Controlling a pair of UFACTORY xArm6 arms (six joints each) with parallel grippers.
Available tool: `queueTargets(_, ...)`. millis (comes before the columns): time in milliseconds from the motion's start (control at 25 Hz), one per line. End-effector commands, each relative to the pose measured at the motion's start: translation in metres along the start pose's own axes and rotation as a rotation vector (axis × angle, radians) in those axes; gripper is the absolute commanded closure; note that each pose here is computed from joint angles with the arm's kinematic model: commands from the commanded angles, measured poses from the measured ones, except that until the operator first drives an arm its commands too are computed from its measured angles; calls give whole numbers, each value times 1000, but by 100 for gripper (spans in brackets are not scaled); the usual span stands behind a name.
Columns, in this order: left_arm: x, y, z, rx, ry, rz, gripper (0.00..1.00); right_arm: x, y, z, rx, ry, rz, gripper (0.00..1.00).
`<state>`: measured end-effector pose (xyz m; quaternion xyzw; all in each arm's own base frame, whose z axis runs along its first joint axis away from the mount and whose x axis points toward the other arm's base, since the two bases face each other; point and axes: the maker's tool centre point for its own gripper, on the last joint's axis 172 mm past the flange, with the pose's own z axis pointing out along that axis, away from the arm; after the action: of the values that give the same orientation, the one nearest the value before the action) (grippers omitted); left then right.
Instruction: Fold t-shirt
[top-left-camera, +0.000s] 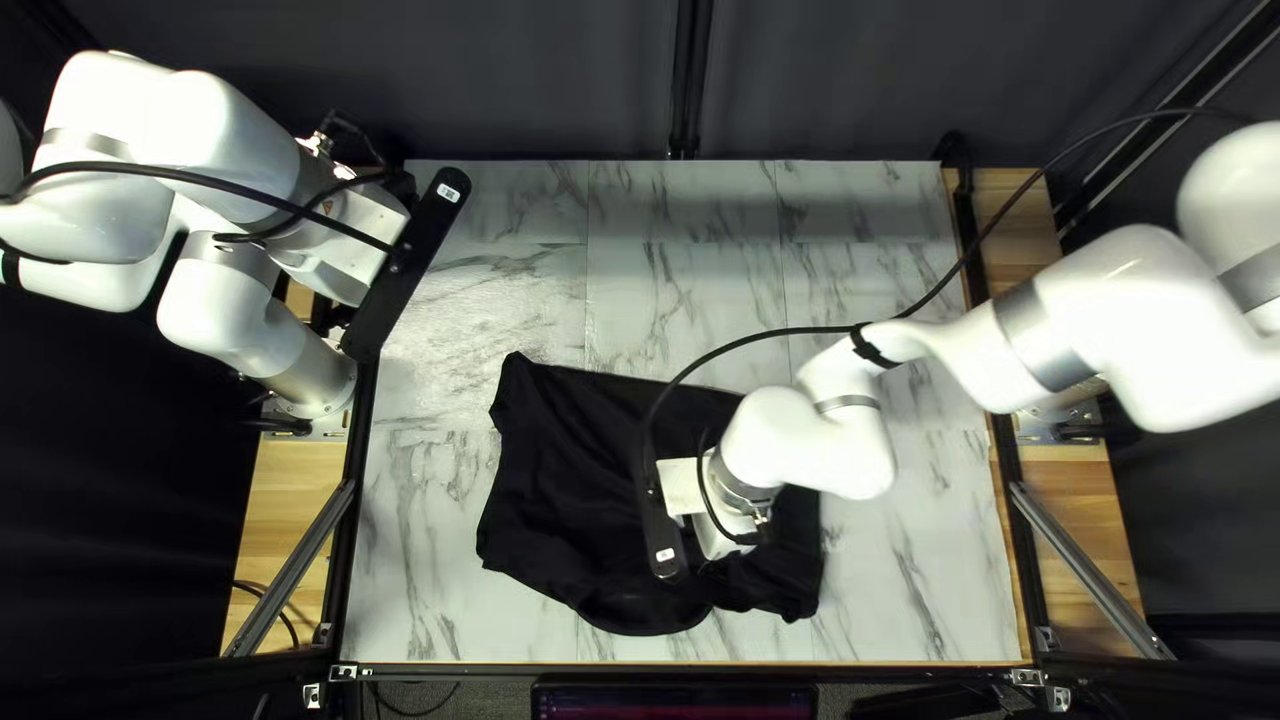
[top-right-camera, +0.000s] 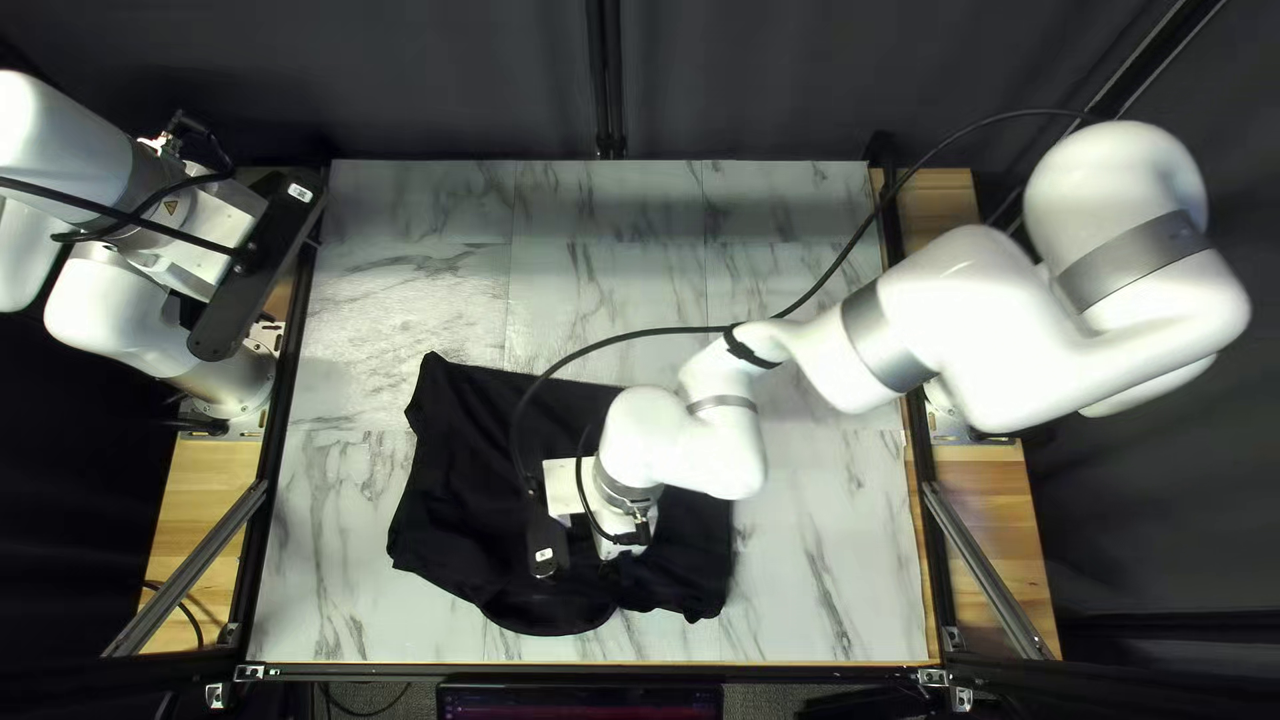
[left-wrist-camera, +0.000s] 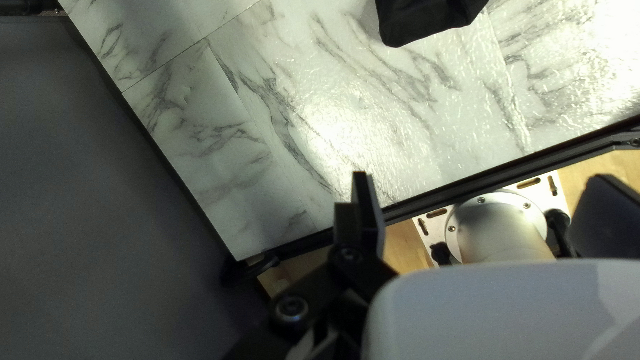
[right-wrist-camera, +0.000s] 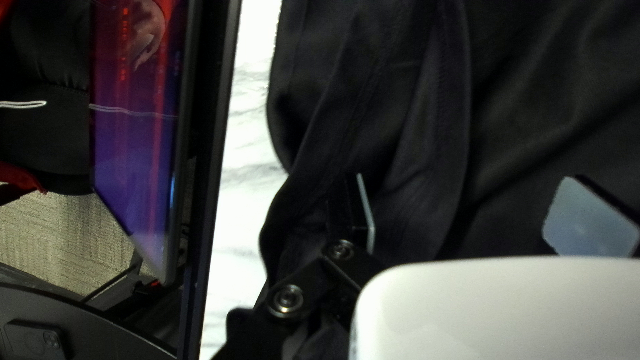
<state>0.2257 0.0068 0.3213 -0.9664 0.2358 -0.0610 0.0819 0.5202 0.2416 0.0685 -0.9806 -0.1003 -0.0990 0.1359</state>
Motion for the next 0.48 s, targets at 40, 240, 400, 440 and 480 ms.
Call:
queueTargets(40,0,0,0,0,0,0,0,4,2,12,12,-12,1,100)
queueTargets(240,0,0,0,0,0,0,0,7,-3,13,13,-21,-3,100)
queueTargets(400,0,0,0,0,0,0,0,21,-28,2,-6,-19,-22,100)
queueTargets(440,0,0,0,0,0,0,0,25,-38,0,-12,-17,-28,100)
queueTargets(480,0,0,0,0,0,0,0,29,-45,-2,-17,-15,-32,100)
